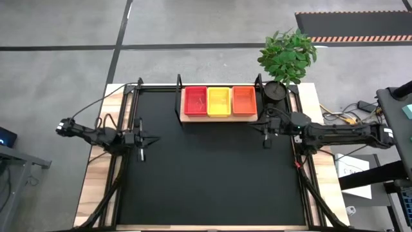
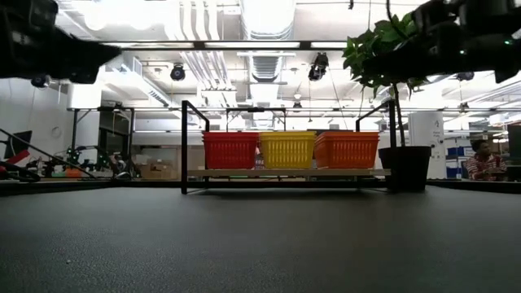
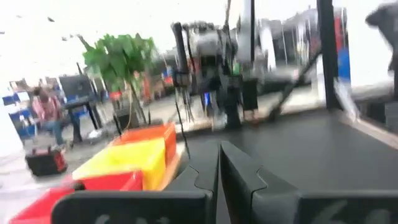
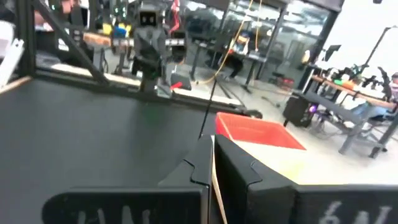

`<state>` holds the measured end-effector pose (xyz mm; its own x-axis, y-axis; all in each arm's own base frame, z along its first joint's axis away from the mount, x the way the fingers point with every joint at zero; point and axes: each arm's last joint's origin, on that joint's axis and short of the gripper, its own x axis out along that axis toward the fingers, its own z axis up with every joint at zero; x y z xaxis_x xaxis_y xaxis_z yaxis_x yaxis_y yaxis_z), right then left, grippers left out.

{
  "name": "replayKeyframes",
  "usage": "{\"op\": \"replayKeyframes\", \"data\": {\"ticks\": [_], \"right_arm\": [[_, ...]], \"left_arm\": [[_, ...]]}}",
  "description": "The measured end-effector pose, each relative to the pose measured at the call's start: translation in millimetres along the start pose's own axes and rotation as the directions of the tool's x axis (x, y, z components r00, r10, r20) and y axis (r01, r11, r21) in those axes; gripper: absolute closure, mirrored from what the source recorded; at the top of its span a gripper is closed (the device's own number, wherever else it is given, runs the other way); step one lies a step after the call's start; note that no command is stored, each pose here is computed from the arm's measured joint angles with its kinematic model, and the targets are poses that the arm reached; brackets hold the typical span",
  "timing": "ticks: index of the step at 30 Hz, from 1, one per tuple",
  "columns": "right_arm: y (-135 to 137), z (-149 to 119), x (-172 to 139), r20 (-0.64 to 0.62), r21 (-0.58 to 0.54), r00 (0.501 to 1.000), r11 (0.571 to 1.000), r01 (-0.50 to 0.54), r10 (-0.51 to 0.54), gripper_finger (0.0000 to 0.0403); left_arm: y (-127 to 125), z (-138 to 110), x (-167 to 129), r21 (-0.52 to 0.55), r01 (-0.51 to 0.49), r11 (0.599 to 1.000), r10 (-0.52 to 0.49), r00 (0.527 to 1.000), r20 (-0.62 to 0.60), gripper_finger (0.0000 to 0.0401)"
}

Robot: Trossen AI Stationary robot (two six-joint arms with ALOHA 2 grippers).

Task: Stack baskets on shelf by color
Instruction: Return to Home Position

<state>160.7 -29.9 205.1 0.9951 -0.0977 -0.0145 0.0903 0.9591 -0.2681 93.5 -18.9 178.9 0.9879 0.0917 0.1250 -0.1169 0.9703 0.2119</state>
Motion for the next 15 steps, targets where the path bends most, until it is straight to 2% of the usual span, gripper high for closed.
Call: {"op": "replayKeyframes", "data": {"ticks": [6,15], "right_arm": [[4,-9,-18,0.051,-0.005,0.999,1.000,0.015,-0.014,0.0394],[9,-21,-43,0.150,0.002,0.987,0.998,0.059,-0.059,0.0394]], "left_arm": [[-2,-5,2,0.022,0.004,1.000,-0.003,0.998,-0.057,0.0401],[-2,-5,2,-0.006,0.001,1.000,-0.002,0.999,-0.053,0.0401]]}}
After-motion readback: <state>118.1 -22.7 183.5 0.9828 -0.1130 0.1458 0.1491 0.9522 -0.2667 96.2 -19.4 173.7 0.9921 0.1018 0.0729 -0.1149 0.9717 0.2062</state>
